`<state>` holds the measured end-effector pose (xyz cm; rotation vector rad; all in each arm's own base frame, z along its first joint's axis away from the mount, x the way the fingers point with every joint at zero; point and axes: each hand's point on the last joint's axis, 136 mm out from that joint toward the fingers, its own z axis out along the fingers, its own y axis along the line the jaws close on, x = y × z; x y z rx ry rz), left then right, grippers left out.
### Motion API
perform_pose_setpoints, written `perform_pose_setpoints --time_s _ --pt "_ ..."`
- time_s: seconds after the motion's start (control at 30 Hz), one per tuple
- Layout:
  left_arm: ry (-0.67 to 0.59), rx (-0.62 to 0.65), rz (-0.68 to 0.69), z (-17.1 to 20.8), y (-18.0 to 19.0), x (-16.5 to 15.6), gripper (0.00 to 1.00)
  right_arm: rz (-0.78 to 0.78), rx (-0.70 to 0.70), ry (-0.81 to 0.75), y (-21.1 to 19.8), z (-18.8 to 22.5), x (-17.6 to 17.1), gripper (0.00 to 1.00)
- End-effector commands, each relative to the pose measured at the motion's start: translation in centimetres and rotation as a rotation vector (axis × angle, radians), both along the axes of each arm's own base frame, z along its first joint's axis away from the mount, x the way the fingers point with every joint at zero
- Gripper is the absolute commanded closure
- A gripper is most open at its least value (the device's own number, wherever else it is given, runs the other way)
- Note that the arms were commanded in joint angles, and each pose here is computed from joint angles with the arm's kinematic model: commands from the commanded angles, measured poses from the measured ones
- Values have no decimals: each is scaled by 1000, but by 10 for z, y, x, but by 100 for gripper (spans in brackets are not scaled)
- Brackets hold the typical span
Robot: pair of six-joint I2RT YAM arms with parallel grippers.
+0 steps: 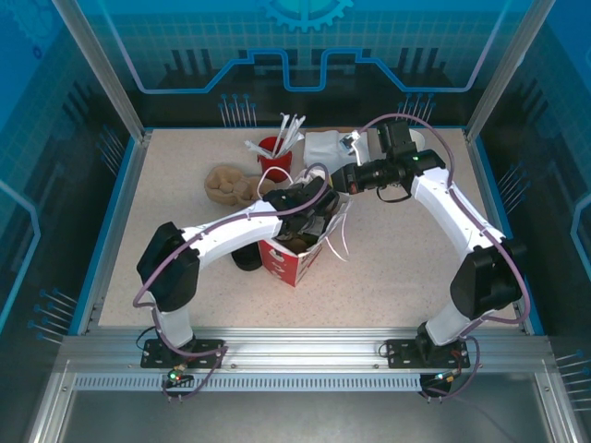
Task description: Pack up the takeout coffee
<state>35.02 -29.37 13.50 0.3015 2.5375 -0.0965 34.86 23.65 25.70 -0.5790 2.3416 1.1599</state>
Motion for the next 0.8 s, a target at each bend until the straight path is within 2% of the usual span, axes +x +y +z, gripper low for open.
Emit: perform_pose_setpoints --time_s 0.0,0.2,0.6,0.77 --pt "-2 -36 76 -2 5 22 36 94 68 139 14 9 -42 99" --pt "30 -35 56 -11 2 18 36 45 46 144 8 10 -28 94" --pt "41 -53 24 -14 -3 15 36 -54 48 141 -16 34 7 68" --pt "54 -51 16 -17 -4 13 36 -106 55 117 -34 50 18 62"
